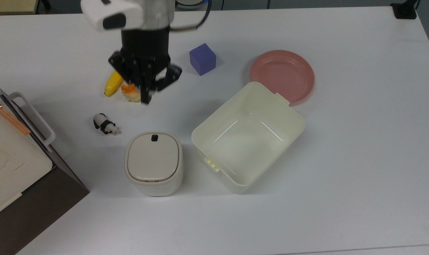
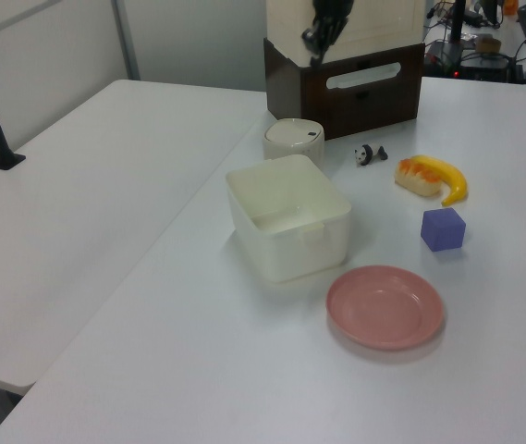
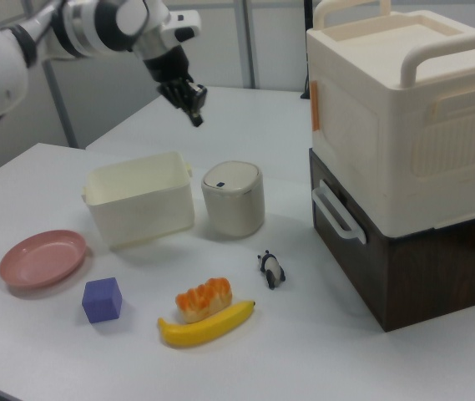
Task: Close the trash can
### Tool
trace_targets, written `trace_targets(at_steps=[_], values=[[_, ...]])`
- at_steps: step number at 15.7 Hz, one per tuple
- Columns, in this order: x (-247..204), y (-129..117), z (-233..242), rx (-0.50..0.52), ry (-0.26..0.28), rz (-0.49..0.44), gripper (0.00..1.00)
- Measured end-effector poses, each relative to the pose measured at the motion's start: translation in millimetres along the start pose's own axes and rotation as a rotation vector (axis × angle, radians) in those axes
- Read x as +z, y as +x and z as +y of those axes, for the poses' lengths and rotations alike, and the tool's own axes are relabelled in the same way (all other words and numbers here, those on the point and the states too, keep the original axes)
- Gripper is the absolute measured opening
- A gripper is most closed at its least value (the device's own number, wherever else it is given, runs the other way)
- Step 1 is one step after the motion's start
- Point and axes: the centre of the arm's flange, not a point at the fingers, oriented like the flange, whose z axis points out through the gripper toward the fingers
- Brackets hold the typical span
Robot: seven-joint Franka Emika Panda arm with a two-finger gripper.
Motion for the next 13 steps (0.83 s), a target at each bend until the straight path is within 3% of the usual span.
trace_targets(at_steps=[4, 6, 7, 10, 13], values=[[-32.8, -40.2, 7.6, -0.14, 0.059, -0.234, 0.02], [-43.7, -50.2, 8.9, -0.166, 0.089, -0.277, 0.15], [-48.3, -52.1, 9.5, -0.17, 0.097, -0.28, 0.16], [-54.5, -53.3, 12.9, -0.17, 0.103, -0.274, 0.41], [-53.8, -53.2, 15.0, -0.18, 0.104, -0.275, 0.73]])
